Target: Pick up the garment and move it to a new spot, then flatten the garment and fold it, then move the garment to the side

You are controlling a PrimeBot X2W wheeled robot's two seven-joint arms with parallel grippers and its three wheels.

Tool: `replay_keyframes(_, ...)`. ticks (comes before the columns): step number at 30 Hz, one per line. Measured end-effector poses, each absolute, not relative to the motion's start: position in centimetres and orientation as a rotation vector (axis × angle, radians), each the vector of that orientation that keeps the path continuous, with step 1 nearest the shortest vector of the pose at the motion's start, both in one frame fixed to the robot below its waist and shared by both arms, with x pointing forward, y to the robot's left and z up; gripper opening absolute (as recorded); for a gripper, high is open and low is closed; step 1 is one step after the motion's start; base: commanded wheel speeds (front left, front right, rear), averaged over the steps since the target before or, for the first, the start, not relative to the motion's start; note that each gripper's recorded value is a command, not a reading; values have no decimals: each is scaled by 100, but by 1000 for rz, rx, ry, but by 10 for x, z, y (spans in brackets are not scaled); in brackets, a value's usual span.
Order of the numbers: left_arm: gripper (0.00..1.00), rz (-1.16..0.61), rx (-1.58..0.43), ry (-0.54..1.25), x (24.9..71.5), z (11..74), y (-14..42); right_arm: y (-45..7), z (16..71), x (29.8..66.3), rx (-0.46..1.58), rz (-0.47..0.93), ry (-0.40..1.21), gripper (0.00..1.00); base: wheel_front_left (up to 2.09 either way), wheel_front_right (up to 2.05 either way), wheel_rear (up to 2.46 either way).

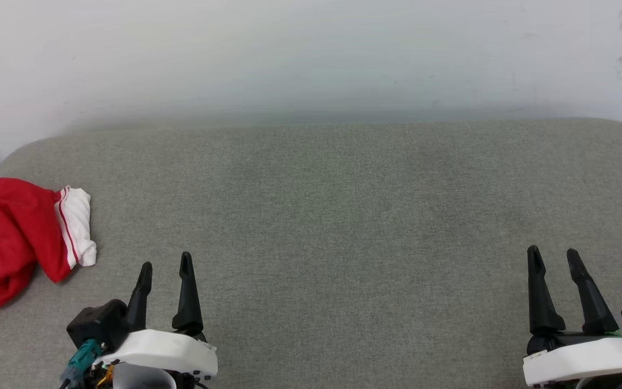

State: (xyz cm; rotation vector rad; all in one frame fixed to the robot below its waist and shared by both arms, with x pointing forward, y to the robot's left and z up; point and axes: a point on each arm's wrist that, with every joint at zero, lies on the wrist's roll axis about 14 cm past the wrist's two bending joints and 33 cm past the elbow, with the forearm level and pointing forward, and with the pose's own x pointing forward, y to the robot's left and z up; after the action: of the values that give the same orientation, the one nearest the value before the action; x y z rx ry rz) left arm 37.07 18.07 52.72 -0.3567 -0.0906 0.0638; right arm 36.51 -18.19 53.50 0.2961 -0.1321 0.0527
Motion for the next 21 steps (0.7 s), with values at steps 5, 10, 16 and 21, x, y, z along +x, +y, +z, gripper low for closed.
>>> replay_keyframes(5,100,61,-308,-97,367,527,179,-180,538,365,258,60,-146,100,0,0,0)
replay_keyframes(10,100,60,-264,-108,364,528,179,-178,539,363,214,69,-154,100,0,0,0)
replay_keyframes(16,100,55,-214,-115,359,528,178,-177,541,359,172,73,-165,100,0,0,0)
replay_keyframes(21,100,44,-175,-128,358,530,176,-177,541,356,149,74,-172,100,0,0,0)
